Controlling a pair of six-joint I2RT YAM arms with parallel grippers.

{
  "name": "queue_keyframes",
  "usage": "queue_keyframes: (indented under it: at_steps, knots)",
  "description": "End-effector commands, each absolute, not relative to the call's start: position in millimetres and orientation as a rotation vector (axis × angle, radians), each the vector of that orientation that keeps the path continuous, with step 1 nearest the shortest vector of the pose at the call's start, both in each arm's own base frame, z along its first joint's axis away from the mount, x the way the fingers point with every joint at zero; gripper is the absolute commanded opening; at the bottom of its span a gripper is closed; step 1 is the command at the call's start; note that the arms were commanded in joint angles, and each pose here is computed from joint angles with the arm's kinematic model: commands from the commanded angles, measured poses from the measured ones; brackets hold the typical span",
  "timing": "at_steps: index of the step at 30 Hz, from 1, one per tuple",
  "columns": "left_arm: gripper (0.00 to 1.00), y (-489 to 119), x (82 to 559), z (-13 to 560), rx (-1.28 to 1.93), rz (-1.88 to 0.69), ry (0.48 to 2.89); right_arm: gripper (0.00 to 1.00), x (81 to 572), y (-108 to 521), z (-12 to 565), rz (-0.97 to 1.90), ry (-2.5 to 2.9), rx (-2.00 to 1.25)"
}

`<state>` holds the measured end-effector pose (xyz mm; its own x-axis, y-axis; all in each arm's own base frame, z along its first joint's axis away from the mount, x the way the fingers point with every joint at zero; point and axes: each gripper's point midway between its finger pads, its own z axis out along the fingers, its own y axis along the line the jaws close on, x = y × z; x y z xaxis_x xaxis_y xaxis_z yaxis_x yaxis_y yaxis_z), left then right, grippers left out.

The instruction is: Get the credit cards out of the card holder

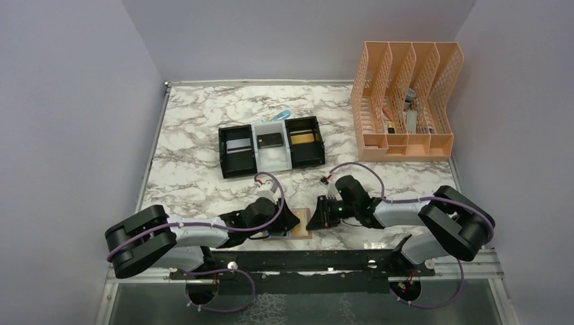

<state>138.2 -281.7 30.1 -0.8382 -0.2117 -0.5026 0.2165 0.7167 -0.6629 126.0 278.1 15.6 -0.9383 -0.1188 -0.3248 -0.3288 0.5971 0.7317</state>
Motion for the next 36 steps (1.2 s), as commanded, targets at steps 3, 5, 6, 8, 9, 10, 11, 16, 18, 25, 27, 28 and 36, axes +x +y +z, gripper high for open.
queue_keyframes:
  at_steps: [3,5,6,8,9,10,11,16,18,25,27,28,36]
  knots:
    - [0.46,-265.1,131.4,1.8,-0.063,-0.931,2.424,0.16,113.5,240.7,-41.2,1.009,2.737,-0.290]
    - [0.46,-264.3,133.4,3.8,-0.097,-0.951,2.401,0.16,110.0,238.9,-46.2,1.007,2.756,-0.287]
    - [0.46,-264.2,134.1,4.9,-0.114,-0.959,2.393,0.16,108.7,238.2,-48.2,1.007,2.765,-0.283]
    - [0.46,-263.9,135.8,8.3,-0.132,-0.974,2.373,0.15,106.0,237.9,-50.7,1.019,2.772,-0.279]
    - [0.46,-264.6,136.2,10.7,-0.138,-0.986,2.364,0.15,104.9,238.3,-51.2,1.029,2.773,-0.276]
    - [0.46,-265.1,136.8,13.2,-0.143,-0.997,2.354,0.15,103.6,238.9,-51.6,1.040,2.776,-0.275]
    - [0.45,-265.3,137.0,15.3,-0.150,-1.009,2.345,0.15,103.4,240.2,-50.9,1.053,2.772,-0.277]
    - [0.39,-275.0,138.2,37.4,-0.140,-1.103,2.283,0.15,103.8,242.0,-50.9,1.062,2.771,-0.275]
    - [0.37,-281.2,137.7,47.9,-0.112,-1.142,2.260,0.15,104.4,242.6,-50.3,1.065,2.766,-0.272]
    - [0.30,-283.0,136.7,57.3,-0.107,-1.182,2.233,0.15,109.0,246.9,-46.0,1.076,2.747,-0.268]
    - [0.27,-282.5,137.1,59.1,-0.110,-1.186,2.224,0.15,109.6,246.9,-45.9,1.073,2.747,-0.264]
    - [0.26,-282.5,137.4,60.3,-0.110,-1.189,2.220,0.15,109.9,247.5,-45.0,1.078,2.744,-0.263]
    - [0.12,-283.3,134.8,63.2,-0.091,-1.206,2.216,0.15,110.1,249.1,-41.4,1.094,2.732,-0.268]
